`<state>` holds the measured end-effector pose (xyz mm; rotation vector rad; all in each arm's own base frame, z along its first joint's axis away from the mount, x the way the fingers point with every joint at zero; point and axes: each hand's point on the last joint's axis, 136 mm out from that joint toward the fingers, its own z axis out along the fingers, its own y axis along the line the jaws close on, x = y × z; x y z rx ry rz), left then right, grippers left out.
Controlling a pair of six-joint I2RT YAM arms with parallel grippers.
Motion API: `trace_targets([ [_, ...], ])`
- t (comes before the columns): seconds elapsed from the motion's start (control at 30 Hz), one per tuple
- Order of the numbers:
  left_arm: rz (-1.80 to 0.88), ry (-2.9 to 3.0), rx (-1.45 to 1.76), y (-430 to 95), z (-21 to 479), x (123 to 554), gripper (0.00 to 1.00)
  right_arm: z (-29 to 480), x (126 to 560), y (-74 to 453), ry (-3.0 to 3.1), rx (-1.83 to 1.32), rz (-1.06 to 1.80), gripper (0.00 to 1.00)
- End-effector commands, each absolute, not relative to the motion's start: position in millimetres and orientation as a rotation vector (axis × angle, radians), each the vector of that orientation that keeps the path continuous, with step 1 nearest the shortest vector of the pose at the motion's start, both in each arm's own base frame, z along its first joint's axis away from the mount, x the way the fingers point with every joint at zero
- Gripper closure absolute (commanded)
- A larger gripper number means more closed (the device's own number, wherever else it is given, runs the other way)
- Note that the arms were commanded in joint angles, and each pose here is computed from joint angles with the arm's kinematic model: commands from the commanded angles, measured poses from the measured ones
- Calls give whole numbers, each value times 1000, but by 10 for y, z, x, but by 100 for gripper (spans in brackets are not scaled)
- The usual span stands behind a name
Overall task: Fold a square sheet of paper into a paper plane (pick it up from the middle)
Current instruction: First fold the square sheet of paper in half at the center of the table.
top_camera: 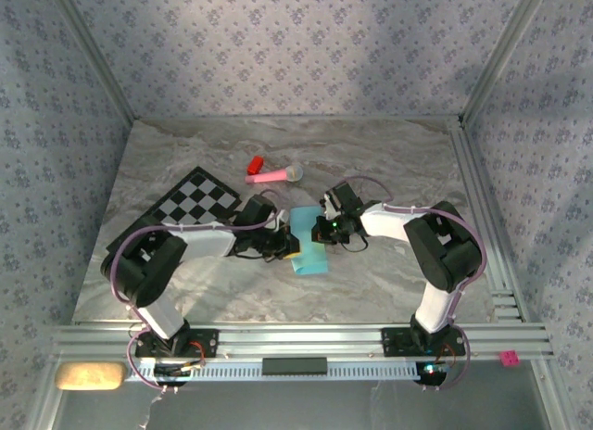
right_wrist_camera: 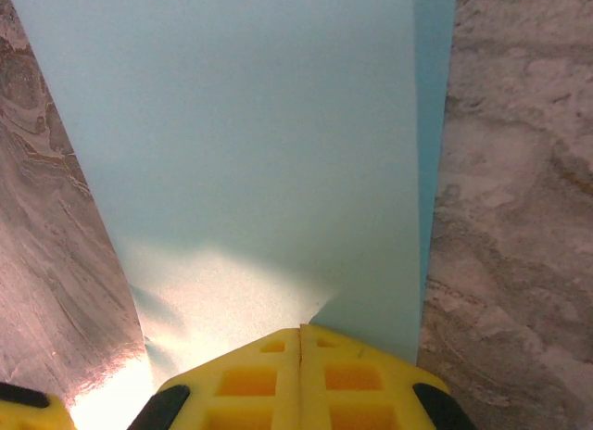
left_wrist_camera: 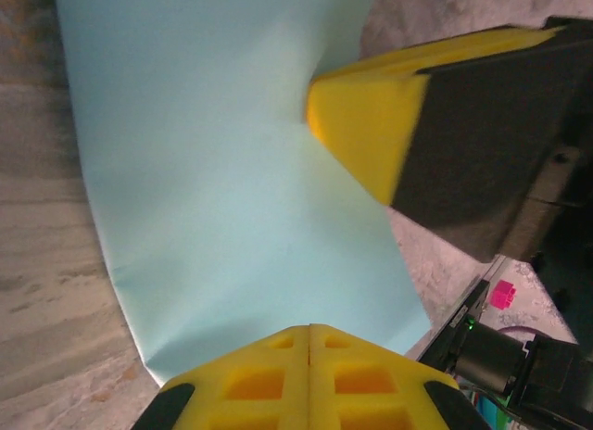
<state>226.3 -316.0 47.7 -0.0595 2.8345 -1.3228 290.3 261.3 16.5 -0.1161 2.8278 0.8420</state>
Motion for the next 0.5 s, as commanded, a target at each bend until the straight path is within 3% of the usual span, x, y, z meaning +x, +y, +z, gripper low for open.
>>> trace_targets([
  [0.0, -1347, 2892, -50, -3196, 338, 2159, 92, -442, 2448, 2065, 3085, -1, 490, 100],
  [0.27, -1063, 3095, 29, -2820, -172, 1749, 94, -476, 2417, 2041, 3090, 18, 480, 100],
  [0.47, -1100, 3021, 92, -2851, 45, 1717, 92, -484, 2407, 2033, 3090, 24, 476, 100],
])
